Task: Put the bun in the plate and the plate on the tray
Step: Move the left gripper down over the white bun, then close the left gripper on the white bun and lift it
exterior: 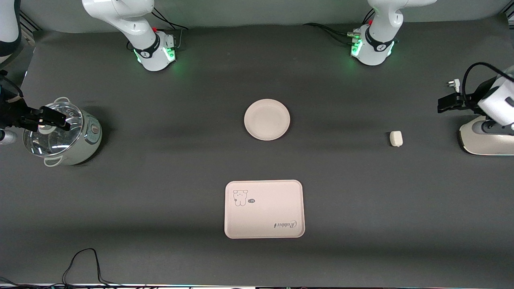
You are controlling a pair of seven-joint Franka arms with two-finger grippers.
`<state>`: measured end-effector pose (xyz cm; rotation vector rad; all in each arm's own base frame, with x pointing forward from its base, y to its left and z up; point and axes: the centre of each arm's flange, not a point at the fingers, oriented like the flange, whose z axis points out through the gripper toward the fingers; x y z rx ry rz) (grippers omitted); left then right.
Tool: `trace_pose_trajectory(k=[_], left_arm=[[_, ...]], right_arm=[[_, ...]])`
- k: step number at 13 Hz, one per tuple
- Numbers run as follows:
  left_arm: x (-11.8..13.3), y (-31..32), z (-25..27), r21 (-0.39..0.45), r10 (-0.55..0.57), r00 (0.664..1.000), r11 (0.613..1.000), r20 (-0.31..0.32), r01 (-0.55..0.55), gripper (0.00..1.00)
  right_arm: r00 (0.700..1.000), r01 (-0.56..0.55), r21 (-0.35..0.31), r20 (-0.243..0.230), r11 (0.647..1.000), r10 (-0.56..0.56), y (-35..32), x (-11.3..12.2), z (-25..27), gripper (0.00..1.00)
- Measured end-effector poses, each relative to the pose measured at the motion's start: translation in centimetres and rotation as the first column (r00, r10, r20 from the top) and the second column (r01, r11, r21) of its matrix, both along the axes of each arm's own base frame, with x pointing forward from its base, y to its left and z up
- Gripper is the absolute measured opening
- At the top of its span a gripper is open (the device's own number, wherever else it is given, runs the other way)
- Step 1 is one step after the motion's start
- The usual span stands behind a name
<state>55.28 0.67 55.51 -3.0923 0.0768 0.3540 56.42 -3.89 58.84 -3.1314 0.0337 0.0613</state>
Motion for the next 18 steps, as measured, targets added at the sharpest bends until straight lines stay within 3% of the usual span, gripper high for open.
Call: trace_pose_trajectory(k=[3, 8, 12, 18], left_arm=[[1.1, 0.5, -6.4, -0.001, 0.004, 1.000, 1.000, 0.016, -0.004, 1.00], [0.0, 0.7, -19.9, -0.004, -0.004, 0.998, 1.000, 0.065, 0.004, 1.00], [-0.6, 0.7, -25.0, -0.007, -0.006, 1.000, 1.000, 0.027, 0.006, 1.00], [-3.3, 3.1, -33.6, -0.012, 0.034, 0.999, 0.999, 0.037, -0.034, 1.00]], right_arm=[[1.000, 0.000, 0.000, 0.000, 1.000, 0.000, 0.0, 0.0, 0.0, 1.00], [1.000, 0.000, 0.000, -0.001, 1.000, 0.000, 0.0, 0.0, 0.0, 1.00], [1.000, 0.000, 0.000, -0.001, 1.000, 0.000, 0.0, 0.0, 0.0, 1.00], [1.000, 0.000, 0.000, 0.000, 1.000, 0.000, 0.0, 0.0, 0.0, 1.00]])
